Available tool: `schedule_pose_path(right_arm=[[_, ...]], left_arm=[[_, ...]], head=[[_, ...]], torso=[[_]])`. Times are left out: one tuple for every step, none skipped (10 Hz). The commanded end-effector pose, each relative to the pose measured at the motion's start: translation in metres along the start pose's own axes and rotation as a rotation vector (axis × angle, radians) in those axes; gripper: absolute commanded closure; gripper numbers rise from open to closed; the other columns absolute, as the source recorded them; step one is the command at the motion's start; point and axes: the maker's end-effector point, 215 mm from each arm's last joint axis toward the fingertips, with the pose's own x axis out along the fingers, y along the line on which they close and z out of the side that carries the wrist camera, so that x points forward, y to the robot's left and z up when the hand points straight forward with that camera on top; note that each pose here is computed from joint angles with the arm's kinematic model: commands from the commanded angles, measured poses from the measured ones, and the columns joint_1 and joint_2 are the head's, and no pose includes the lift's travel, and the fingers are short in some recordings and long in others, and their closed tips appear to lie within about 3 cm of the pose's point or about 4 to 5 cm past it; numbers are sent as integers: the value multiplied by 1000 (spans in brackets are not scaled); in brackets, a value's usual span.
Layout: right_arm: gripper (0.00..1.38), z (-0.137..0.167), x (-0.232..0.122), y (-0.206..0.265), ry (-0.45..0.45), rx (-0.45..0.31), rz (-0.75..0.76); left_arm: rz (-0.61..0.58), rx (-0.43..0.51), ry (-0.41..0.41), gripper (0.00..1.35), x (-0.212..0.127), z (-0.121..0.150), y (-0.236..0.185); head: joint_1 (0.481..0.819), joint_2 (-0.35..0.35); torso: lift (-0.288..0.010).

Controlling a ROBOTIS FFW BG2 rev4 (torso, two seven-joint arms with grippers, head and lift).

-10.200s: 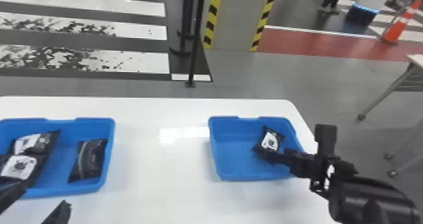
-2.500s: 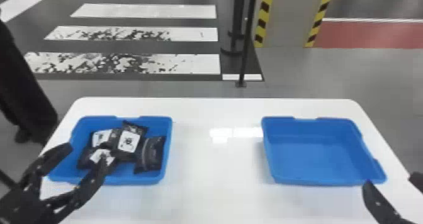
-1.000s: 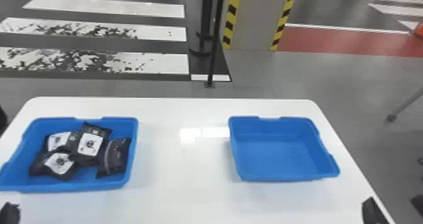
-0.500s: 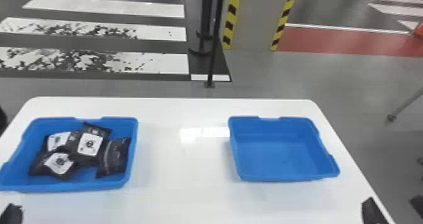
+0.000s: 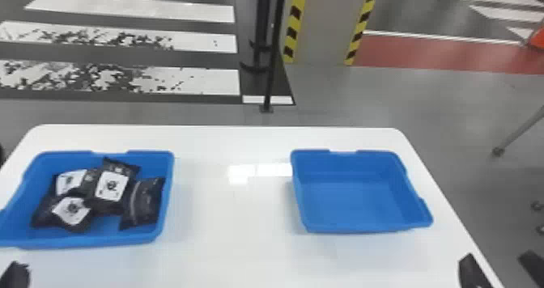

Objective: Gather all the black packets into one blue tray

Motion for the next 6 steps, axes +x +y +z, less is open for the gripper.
schedule_pose_path(right_arm=[[186, -2, 0, 1, 7, 6, 0], [186, -3, 0, 1, 7, 8, -1], [188, -3, 0, 2, 7, 10, 0], [188, -4, 0, 2, 7, 16, -1], [186, -3, 0, 1, 6, 17, -1], [186, -4, 0, 0, 8, 20, -4]], left_arm=[[1, -2, 0, 285, 0, 0, 0], [-3, -4, 2, 285, 0, -1, -1], [-1, -4, 2, 285, 0, -1, -1], [-3, -5, 4, 285, 0, -2, -1], [-3, -6, 7, 285, 0, -2, -1], [-3, -4, 7, 283, 0, -3, -1]], head=[[695, -169], [695, -168], [695, -168], [695, -167], [695, -167], [695, -168]], torso=[[-110], [-110], [-110], [-110], [-110], [-110]])
